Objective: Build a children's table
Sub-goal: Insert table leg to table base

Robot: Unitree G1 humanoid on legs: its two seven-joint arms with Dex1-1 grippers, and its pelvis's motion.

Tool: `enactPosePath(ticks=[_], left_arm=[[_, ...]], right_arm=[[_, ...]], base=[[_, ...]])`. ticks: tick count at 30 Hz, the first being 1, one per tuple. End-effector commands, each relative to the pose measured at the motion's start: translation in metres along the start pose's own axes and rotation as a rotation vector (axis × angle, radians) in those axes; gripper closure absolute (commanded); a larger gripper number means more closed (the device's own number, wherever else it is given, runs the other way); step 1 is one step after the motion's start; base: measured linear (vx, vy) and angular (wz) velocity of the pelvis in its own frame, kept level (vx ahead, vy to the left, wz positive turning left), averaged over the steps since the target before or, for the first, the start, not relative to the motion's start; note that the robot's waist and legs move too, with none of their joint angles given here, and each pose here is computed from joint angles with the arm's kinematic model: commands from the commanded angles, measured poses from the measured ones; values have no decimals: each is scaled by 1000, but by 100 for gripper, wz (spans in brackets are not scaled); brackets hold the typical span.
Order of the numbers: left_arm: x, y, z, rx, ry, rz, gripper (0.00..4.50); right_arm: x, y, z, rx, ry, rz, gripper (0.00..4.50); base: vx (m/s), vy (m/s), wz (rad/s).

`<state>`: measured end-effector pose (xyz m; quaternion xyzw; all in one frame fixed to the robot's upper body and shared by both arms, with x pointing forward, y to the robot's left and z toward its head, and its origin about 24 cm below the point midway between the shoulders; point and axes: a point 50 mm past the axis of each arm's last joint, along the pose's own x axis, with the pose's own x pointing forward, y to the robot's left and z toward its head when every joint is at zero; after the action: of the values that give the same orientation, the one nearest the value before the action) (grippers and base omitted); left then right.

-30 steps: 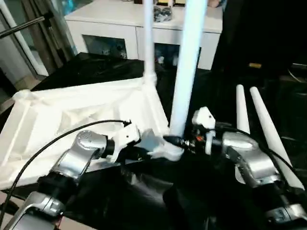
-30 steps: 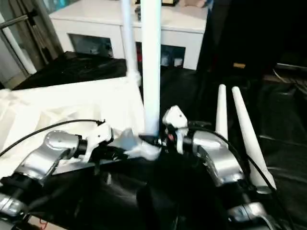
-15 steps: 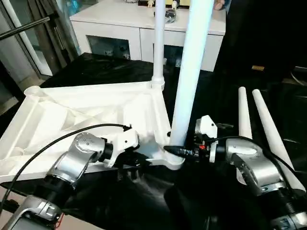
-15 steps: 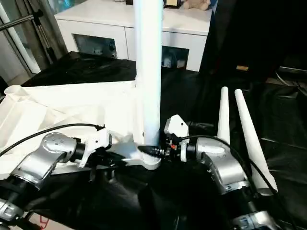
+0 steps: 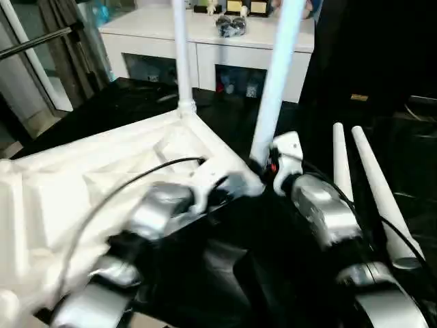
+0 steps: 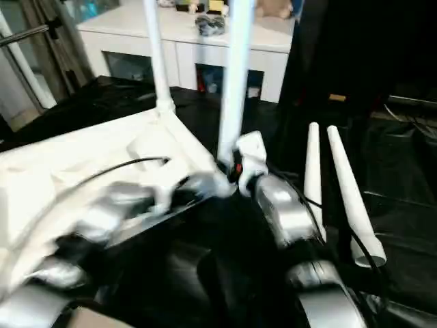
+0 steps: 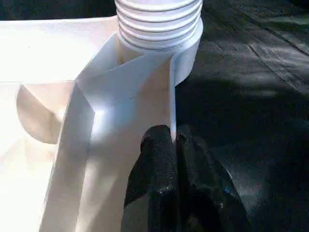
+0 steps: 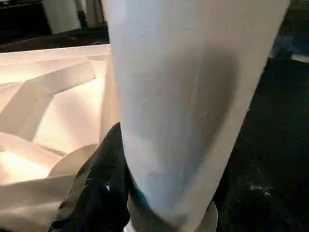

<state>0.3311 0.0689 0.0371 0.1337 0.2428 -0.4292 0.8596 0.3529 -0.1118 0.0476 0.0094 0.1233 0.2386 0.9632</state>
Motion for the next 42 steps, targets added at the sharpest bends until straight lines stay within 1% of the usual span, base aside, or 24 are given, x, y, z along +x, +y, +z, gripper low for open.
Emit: enactPosePath(ticks=[1,6,10,11,12,14,17,18,19,21,23,24,26,29,30,31,34,36,42], left_arm=[[-3,8,31,49,-105,66,450],[-4,11,28,45,-88,84,450],[-3,13,28,43,-84,98,450],[-3,14,29,43,-84,101,450],[-3,14,29,44,-84,102,450],[-3,14,29,44,-85,101,450],[-4,15,29,52,-82,98,450],[-4,15,29,54,-82,97,450],[-5,15,28,55,-83,94,450],[-5,16,28,58,-84,89,450],[-7,15,26,80,-81,72,450],[-8,15,25,92,-78,61,450],[-10,14,23,101,-77,46,450],[-15,13,21,108,-96,9,450],[-15,13,21,108,-96,9,450],[-17,11,20,117,-105,-13,450],[-19,9,17,130,-105,-33,450],[-21,8,16,131,-105,-41,450],[-23,8,15,133,-106,-43,450]], right_arm=[[-9,20,-68,111,277,46,262],[-6,27,-67,102,272,79,262],[-2,27,-66,93,269,62,262],[-1,26,-64,92,262,59,227],[-1,27,-62,102,245,59,227],[0,27,-59,118,226,63,189],[1,26,-55,104,209,68,182],[1,26,-54,102,203,68,163],[1,26,-51,102,178,70,150],[2,25,-47,107,151,78,142],[1,24,-43,112,134,94,117],[1,23,-40,113,126,109,117],[-1,22,-36,107,113,131,94],[-3,20,-28,59,92,171,70],[-3,20,-28,59,92,171,70],[-3,19,-22,59,69,184,60],[-3,17,-15,45,44,193,60],[-4,16,-13,30,31,192,60],[-6,14,-10,27,10,176,60]], base=[[0,0,0],[0,0,0],[0,0,0],[0,0,0],[0,0,0],[0,0,0],[0,0,0],[0,0,0],[0,0,0],[0,0,0],[0,0,0],[0,0,0],[0,0,0],[0,0,0],[0,0,0],[0,0,0],[0,0,0],[26,-14,1],[61,-26,2]])
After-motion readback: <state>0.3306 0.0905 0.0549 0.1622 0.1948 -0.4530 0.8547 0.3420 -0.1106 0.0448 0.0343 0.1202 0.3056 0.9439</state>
